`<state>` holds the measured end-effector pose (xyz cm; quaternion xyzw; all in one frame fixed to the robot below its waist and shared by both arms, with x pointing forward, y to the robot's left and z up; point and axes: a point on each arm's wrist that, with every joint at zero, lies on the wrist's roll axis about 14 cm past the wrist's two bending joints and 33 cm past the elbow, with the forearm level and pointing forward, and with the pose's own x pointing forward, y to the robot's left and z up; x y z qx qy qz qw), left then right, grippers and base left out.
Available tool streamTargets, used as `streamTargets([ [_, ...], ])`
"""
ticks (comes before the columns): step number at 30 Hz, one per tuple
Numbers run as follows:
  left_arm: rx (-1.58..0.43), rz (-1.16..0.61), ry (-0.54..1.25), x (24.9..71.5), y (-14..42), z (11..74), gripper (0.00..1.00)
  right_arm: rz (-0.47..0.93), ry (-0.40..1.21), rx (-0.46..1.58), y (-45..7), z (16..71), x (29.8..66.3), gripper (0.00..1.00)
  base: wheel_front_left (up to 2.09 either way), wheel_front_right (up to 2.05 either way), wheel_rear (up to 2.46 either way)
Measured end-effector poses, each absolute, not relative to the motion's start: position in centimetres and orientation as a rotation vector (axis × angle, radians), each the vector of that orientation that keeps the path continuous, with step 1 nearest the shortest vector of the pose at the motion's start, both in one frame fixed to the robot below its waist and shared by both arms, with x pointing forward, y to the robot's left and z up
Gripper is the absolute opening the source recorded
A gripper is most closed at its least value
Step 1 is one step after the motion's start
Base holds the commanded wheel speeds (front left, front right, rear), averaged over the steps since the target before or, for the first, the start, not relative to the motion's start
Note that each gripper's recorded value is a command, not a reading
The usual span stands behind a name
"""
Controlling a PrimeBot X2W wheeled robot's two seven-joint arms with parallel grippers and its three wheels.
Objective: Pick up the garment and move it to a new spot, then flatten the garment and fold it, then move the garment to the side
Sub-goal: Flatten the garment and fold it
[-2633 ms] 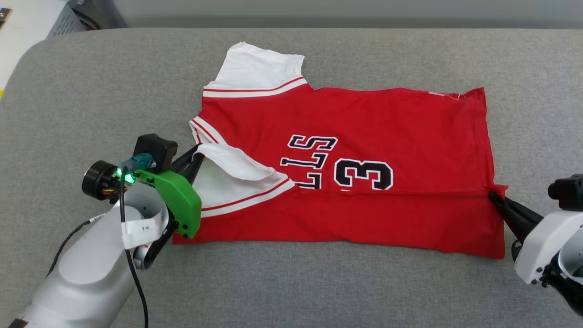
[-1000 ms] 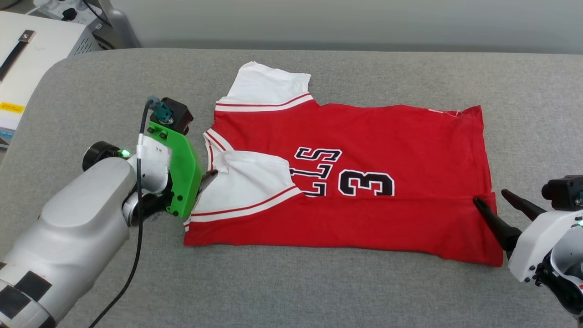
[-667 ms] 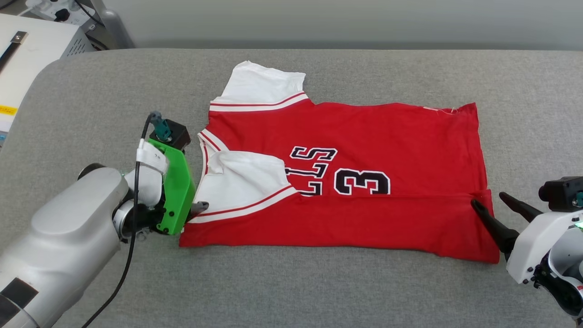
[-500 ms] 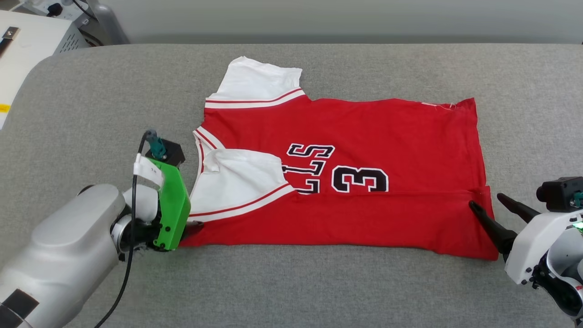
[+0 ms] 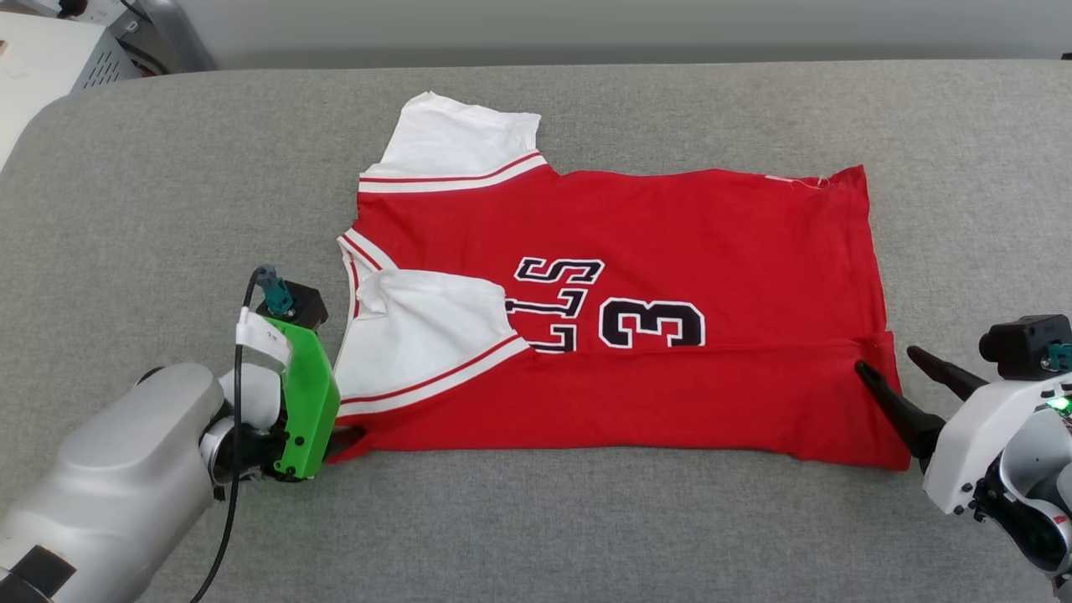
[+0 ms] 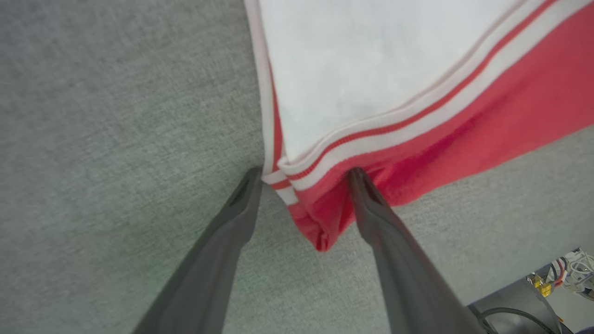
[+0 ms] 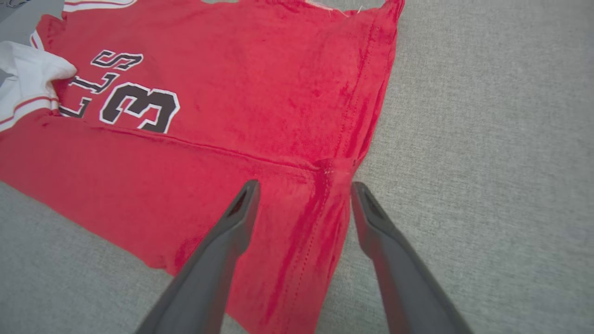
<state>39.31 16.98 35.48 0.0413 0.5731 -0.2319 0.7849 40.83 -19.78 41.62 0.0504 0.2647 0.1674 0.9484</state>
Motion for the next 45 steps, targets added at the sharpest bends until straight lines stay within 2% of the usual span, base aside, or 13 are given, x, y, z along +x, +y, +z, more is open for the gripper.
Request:
streamTargets([
  [4,0.04,-0.484,1.179,39.8,16.9,36.1,0.0,0.35,0.508,0.068,-20.1,42.8,41.3,1.0,0.0,0.0,0.0],
  [12,0.073,-0.526,1.037,40.3,16.3,38.3,0.0,0.378,0.467,-0.079,-21.4,46.6,42.6,1.0,0.0,0.0,0.0],
  [19,0.089,-0.555,0.937,40.9,16.0,40.2,0.0,0.404,0.626,-0.152,-22.1,46.8,42.0,1.0,0.0,0.0,0.0],
  [28,0.092,-0.575,0.913,40.9,15.2,40.5,0.0,0.421,0.864,-0.144,-21.8,43.0,40.3,1.0,0.0,0.0,0.0],
  [41,0.085,-0.554,0.93,41.1,15.7,39.1,0.0,0.444,1.064,-0.078,-19.5,36.1,37.7,1.0,0.0,0.0,0.0],
  [45,0.083,-0.544,0.929,41.2,15.9,39.0,0.0,0.437,1.076,-0.072,-19.6,35.5,37.3,1.0,0.0,0.0,0.0],
])
